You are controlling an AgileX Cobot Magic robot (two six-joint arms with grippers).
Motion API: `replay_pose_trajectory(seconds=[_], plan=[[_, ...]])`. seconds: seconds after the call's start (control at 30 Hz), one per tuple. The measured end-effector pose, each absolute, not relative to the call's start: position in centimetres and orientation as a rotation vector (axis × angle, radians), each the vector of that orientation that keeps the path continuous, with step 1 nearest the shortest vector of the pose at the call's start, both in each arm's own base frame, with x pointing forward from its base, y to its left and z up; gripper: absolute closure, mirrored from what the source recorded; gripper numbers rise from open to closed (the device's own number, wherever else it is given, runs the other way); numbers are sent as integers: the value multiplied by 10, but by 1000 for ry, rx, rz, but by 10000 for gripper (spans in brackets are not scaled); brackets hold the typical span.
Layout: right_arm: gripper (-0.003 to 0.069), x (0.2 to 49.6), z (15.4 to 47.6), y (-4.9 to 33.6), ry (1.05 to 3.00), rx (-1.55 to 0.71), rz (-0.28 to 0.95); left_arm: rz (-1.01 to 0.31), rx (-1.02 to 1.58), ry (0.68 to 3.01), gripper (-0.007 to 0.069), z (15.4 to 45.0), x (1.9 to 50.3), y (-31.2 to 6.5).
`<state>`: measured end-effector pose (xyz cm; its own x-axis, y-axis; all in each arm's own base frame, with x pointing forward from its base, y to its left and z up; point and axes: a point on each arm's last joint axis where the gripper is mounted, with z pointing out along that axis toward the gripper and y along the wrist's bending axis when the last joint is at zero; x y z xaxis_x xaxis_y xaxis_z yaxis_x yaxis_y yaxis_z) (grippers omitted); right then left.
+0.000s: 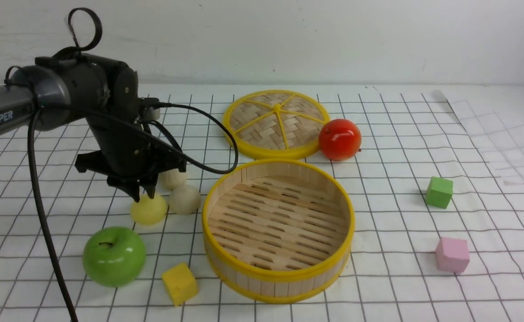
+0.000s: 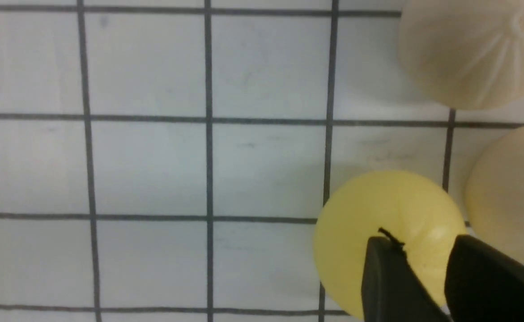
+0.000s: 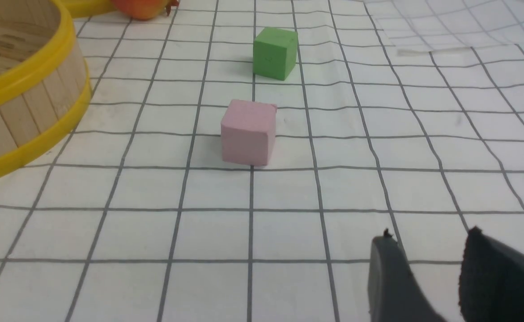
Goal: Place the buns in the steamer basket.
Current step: Use the left arm to grab a steamed stuffed bun, then use the left arm to put the steamed stuffed bun into the steamer
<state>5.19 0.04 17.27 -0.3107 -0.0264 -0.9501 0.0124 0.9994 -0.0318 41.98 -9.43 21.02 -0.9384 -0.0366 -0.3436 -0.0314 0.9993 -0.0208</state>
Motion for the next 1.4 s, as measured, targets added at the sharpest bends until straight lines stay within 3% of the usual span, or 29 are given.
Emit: replay_pose_trajectory(seconds=[0.57,0.63,0.77,0.87,1.13,1.3,1.4], plan=[[419,52,173,0,1886,-10,-38,-9,-67,2821,414,194,424,-95],[419,52,173,0,1886,-10,-38,-7,-67,2827,447,193,424,-95],[419,52,173,0,1886,-10,-38,-6,-51,2854,610,187,424,-96],[419,52,173,0,1886,-10,-38,-6,-46,2859,638,187,424,-96],[419,52,173,0,1886,-10,-38,-39,-45,2869,638,218,429,-99],[419,52,173,0,1886,-10,-38,-147,-56,2803,638,256,421,-105],[419,52,173,0,1886,-10,-38,-258,56,2776,638,275,407,-131]])
